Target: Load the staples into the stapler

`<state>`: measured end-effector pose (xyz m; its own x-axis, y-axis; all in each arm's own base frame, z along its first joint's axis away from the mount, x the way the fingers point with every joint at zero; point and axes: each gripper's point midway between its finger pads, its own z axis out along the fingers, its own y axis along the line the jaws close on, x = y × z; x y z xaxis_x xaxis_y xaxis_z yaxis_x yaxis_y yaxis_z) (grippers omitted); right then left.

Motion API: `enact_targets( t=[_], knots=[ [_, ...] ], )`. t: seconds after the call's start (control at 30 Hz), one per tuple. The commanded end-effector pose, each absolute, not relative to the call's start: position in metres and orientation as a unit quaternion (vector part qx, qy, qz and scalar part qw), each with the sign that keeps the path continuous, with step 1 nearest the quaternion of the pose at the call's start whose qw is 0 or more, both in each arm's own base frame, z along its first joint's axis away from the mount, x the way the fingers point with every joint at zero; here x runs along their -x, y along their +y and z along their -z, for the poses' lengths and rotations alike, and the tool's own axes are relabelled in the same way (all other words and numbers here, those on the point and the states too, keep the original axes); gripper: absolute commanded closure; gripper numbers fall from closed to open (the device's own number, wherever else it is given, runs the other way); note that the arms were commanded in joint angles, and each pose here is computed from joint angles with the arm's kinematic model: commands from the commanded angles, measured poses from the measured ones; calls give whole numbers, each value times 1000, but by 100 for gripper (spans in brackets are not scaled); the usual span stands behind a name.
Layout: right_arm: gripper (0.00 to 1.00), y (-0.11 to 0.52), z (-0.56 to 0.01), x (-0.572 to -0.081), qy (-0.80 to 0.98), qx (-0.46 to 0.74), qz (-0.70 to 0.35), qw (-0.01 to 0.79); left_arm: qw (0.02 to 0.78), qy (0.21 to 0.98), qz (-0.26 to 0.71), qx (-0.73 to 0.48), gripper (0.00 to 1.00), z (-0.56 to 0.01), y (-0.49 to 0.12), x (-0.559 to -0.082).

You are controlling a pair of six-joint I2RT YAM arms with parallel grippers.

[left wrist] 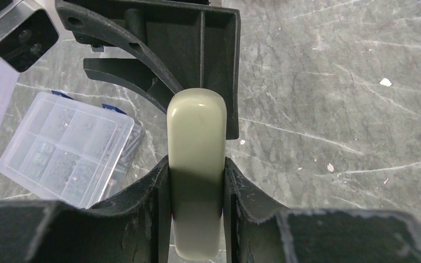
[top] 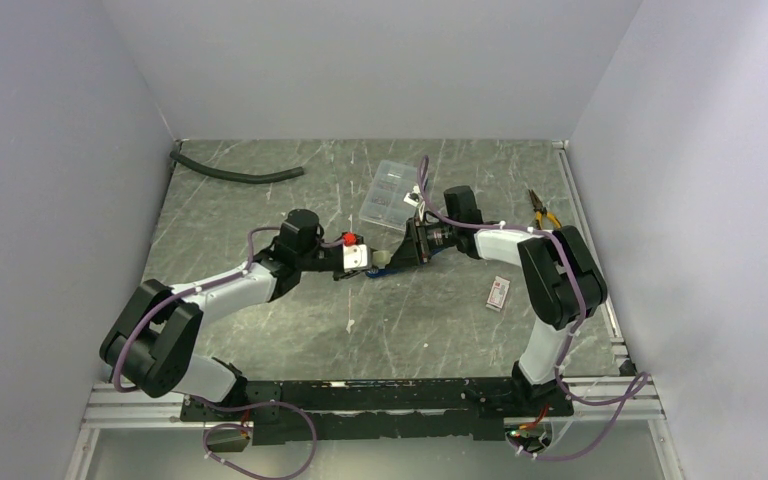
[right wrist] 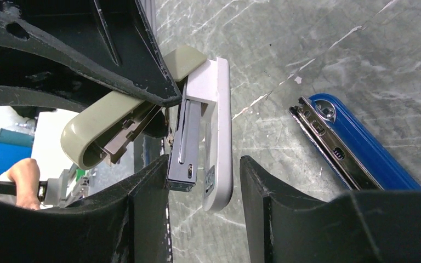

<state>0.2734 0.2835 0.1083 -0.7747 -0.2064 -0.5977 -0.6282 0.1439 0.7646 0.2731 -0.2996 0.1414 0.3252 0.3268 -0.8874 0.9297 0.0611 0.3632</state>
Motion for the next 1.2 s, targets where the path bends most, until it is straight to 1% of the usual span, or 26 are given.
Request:
enact_targets(
  t=[0.0, 0.13, 0.23, 0.43, 0.6, 0.7, 0.77, 0.83, 0.9, 0.97, 1.0, 1.17],
  knots=[
    [48, 290, -128, -280, 707, 313, -602, 200, 551, 468, 266, -638, 97, -160, -305, -275],
    [43, 290, -132, -280, 704, 316, -603, 202, 546, 465, 262, -646, 97, -155, -306, -273],
    [42, 289, -133, -279, 703, 317, -603, 203, 544, 463, 262, -649, 97, -155, -306, -271],
    [53, 289, -132, -278, 701, 319, -605, 201, 545, 461, 256, -652, 97, -155, -307, -271],
    [56, 289, -132, -275, 697, 322, -610, 196, 545, 461, 252, -653, 97, -154, -306, -271],
    [66, 289, -133, -273, 692, 325, -615, 193, 545, 462, 250, -653, 97, -151, -305, -271],
    [75, 289, -134, -273, 691, 326, -616, 192, 546, 464, 248, -652, 97, -150, -304, -271],
    [87, 288, -135, -272, 692, 327, -614, 195, 547, 465, 248, -650, 97, -150, -304, -271],
    [100, 288, -136, -272, 693, 325, -612, 199, 547, 463, 253, -650, 91, -150, -305, -270],
    [100, 288, -136, -272, 694, 323, -611, 204, 543, 463, 261, -650, 84, -152, -307, -269],
    [100, 288, -137, -271, 694, 322, -610, 205, 543, 461, 263, -650, 79, -154, -310, -271],
    [100, 287, -138, -271, 696, 324, -606, 211, 526, 466, 274, -656, 65, -160, -322, -274]
  ],
)
